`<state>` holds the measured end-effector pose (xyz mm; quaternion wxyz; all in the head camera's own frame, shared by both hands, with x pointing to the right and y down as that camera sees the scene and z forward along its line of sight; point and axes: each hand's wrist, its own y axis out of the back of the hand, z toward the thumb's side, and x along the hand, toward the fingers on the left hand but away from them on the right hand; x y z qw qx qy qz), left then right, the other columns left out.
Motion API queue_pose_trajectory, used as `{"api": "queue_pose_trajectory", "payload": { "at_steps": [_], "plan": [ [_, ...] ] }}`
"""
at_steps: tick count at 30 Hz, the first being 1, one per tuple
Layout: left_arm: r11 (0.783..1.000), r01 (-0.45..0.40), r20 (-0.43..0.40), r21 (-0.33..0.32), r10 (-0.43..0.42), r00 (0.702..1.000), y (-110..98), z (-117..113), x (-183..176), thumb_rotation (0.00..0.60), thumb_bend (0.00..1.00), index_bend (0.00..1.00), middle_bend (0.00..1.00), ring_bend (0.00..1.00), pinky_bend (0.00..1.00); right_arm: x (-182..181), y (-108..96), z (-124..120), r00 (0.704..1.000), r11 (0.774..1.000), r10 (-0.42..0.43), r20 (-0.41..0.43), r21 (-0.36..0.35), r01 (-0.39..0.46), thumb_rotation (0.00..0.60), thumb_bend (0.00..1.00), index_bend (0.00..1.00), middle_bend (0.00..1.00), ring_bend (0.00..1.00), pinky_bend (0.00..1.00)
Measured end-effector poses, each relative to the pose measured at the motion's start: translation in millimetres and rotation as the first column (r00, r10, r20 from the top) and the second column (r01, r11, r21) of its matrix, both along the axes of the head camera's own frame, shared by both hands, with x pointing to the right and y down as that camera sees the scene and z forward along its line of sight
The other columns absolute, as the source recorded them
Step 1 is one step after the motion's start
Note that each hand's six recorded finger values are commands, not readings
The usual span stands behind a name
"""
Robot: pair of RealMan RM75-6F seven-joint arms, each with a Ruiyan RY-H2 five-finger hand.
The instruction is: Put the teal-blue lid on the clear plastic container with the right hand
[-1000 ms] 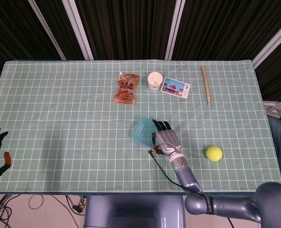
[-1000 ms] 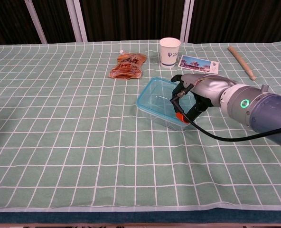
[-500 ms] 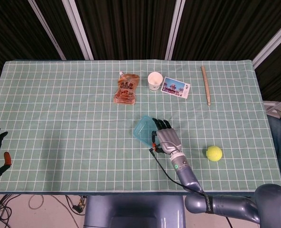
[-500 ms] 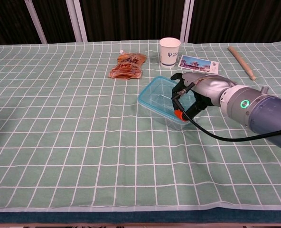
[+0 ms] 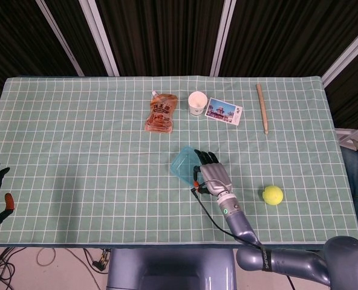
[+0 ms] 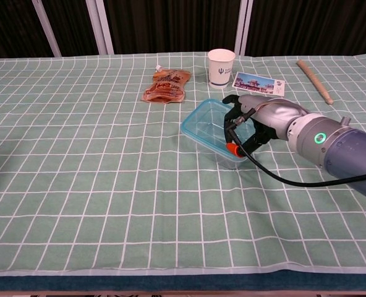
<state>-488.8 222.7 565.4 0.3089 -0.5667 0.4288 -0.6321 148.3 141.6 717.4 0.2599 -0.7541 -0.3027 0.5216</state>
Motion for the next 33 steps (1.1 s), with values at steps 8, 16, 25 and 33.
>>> {"api": "queue_pose_trajectory", "payload": {
  "at_steps": [8,16,25,33],
  "plan": [
    [1.0,0.001,0.002,0.0,-0.001,1.0,-0.1,0.2,-0.4,0.6,0.64,0.11,0.0,0.0,0.0,1.5,0.3,2.7,1.0,1.0,0.009,0.017,0.004,-0.009,0.6,0.45,0.73,0.06,0.0,0.0],
    [1.0,0.0,0.003,0.0,0.0,1.0,0.1,0.3,-0.3,0.6,0.64,0.11,0.0,0.0,0.0,2.6,0.2,4.5,0.999,1.0,0.017,0.028,0.003,-0.017,0.6,0.45,0.73,0.06,0.0,0.0],
    [1.0,0.0,0.002,0.001,0.0,1.0,-0.1,0.2,-0.1,0.6,0.64,0.11,0.0,0.0,0.0,1.3,-7.8,-2.7,0.998,0.999,0.029,0.048,0.023,-0.03,0.6,0.45,0.64,0.05,0.0,0.0],
    [1.0,0.0,-0.001,-0.001,0.0,1.0,-0.1,0.1,0.0,0.6,0.64,0.11,0.0,0.0,0.0,1.7,-29.5,-30.8,0.994,0.995,0.064,0.089,0.069,-0.071,0.6,0.36,0.16,0.0,0.0,0.0]
  ]
}}
